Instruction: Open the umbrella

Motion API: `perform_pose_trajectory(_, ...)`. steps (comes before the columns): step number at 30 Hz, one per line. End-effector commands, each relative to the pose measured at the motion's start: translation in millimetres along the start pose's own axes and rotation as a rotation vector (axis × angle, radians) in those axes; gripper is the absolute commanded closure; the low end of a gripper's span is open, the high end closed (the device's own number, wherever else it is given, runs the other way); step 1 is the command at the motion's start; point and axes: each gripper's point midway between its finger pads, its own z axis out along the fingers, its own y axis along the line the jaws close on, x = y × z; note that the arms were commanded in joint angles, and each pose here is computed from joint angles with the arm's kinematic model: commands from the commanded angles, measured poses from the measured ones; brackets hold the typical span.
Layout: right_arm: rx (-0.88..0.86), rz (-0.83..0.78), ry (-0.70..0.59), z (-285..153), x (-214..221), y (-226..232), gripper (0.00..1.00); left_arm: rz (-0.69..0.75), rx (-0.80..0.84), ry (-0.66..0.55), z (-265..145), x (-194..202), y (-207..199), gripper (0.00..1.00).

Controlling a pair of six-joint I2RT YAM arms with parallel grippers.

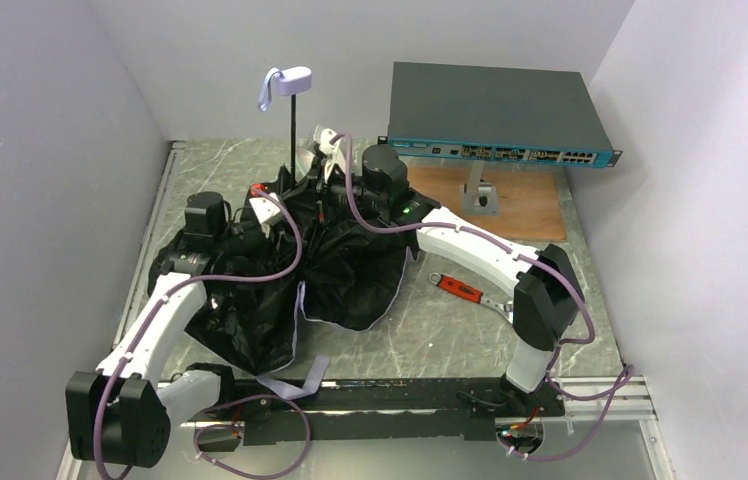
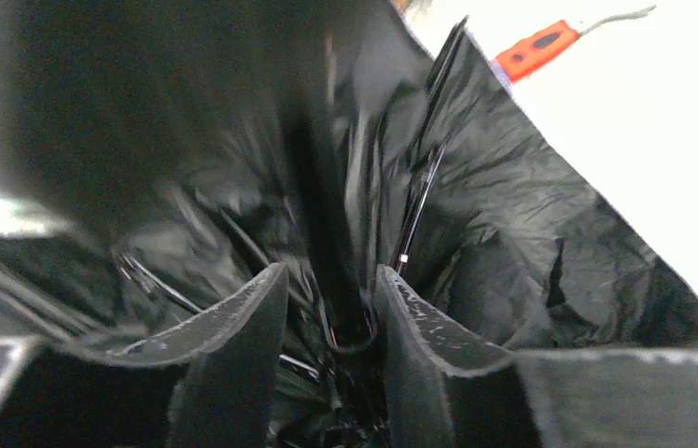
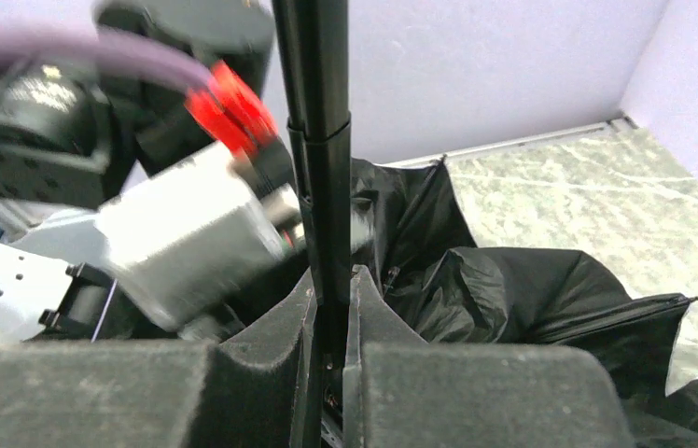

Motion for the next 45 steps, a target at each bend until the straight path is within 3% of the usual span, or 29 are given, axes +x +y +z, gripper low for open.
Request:
perform_pose_trajectory(1, -0.001, -0.145, -0.234, -8, -108, 16, 1.00, -0.028, -0.099, 0.051, -3, 31, 19, 0.57)
perform_pose_trajectory(5, -0.006, -0.175, -0.309, -14, -146, 24, 1.00, -0.059, -0.191, 0.104, -16, 52, 39, 0.67)
perform_pose_trajectory(11, -0.016, -0.197, -0.394, -25, -187, 35, 1.00, -0.057, -0.278, 0.180, -35, 79, 63, 0.61)
perform_pose_trajectory(13, -0.001, -0.206, -0.412, -30, -196, 31, 1.00, -0.044, -0.292, 0.220, -39, 90, 67, 0.49)
perform_pose_trajectory(16, 0.020, -0.210, -0.432, -38, -206, 23, 1.00, -0.033, -0.301, 0.268, -48, 104, 72, 0.17)
perform_pose_trajectory(18, 0.030, -0.217, -0.433, -42, -209, 19, 1.00, 0.003, -0.284, 0.284, -51, 108, 73, 0.05)
perform_pose_trajectory(23, 0.035, -0.214, -0.428, -49, -208, 15, 1.00, 0.102, -0.248, 0.373, -58, 123, 80, 0.00)
perform_pose_trajectory(27, 0.050, -0.226, -0.425, -53, -208, 11, 1.00, 0.083, -0.292, 0.407, -73, 133, 103, 0.00)
perform_pose_trajectory(29, 0.055, -0.228, -0.409, -53, -203, 8, 1.00, 0.080, -0.265, 0.340, -76, 110, 105, 0.00)
perform_pose_trajectory(34, 0.052, -0.161, -0.354, -43, -178, 2, 1.00, 0.204, -0.141, 0.024, -56, -8, 63, 0.00)
perform_pose_trajectory(37, 0.057, -0.129, -0.332, -36, -165, -1, 1.00, 0.274, -0.143, -0.058, -47, -53, 43, 0.00)
perform_pose_trajectory(42, 0.031, -0.109, -0.284, -26, -146, 4, 1.00, 0.257, -0.175, -0.168, -44, -97, 30, 0.01)
perform_pose_trajectory(45, 0.013, -0.104, -0.263, -21, -136, 9, 1.00, 0.247, -0.187, -0.180, -41, -113, 29, 0.13)
